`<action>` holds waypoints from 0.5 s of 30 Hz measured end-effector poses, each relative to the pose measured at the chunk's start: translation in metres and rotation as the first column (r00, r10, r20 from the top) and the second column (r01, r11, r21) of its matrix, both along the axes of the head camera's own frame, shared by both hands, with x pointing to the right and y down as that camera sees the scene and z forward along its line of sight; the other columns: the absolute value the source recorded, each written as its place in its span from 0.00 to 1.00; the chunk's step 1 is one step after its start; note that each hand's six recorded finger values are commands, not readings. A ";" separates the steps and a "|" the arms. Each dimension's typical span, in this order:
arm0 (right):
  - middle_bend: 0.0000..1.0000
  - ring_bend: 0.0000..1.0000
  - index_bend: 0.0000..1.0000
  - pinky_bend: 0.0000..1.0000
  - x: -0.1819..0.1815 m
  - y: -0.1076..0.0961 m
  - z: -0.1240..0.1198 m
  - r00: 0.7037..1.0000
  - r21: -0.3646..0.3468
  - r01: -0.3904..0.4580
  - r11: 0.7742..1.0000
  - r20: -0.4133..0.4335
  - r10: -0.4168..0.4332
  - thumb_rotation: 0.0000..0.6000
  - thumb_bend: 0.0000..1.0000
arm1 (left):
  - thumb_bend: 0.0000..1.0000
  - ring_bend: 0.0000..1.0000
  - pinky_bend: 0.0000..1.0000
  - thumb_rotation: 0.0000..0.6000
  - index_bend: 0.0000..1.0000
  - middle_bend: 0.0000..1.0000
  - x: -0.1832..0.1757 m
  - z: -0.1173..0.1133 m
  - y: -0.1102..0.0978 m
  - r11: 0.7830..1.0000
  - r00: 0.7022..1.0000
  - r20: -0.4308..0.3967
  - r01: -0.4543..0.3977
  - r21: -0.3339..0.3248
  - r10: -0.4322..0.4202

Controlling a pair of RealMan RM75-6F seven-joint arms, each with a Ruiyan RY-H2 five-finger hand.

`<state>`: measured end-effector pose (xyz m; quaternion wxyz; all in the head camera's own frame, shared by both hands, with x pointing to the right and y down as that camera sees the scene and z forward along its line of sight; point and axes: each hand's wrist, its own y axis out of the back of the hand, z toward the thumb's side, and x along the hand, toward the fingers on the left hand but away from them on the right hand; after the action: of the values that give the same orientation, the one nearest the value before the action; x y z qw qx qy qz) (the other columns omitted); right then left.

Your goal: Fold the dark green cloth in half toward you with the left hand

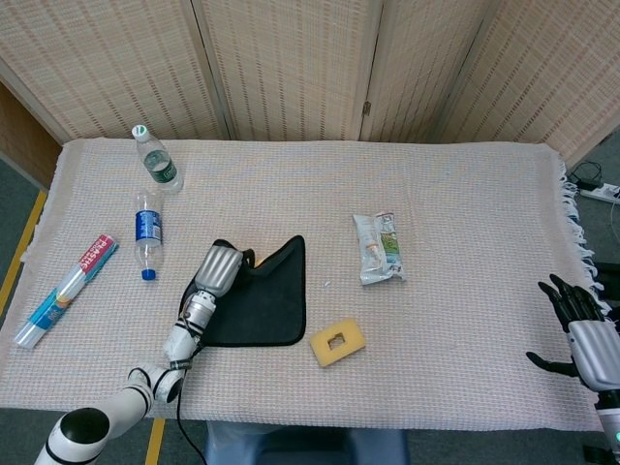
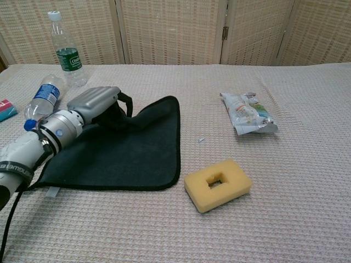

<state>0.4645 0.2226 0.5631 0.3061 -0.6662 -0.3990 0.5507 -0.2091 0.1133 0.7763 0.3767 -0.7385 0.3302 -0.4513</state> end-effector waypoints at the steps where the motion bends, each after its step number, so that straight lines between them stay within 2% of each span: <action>1: 0.00 0.00 0.00 0.00 -0.001 0.000 -0.001 1.000 0.001 0.003 1.000 0.003 -0.003 1.00 0.12 | 0.43 1.00 1.00 1.00 0.60 1.00 0.001 -0.003 0.003 1.000 1.000 0.001 -0.009 0.015 0.009; 7: 0.00 0.00 0.00 0.00 -0.003 0.003 -0.006 1.000 0.011 0.017 1.000 0.016 -0.017 1.00 0.12 | 0.43 1.00 1.00 1.00 0.60 1.00 0.004 -0.021 0.021 0.997 0.999 -0.002 -0.038 0.064 0.038; 15: 0.00 0.00 0.00 0.00 -0.009 0.009 -0.012 0.998 0.023 0.043 0.999 0.033 -0.044 1.00 0.12 | 0.43 1.00 1.00 1.00 0.59 1.00 0.002 -0.039 0.057 0.993 0.995 0.004 -0.099 0.066 0.098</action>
<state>0.4556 0.2317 0.5512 0.3187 -0.6804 -0.3957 0.5281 -0.2071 0.1703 0.7373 0.4228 -0.7408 0.3078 -0.4216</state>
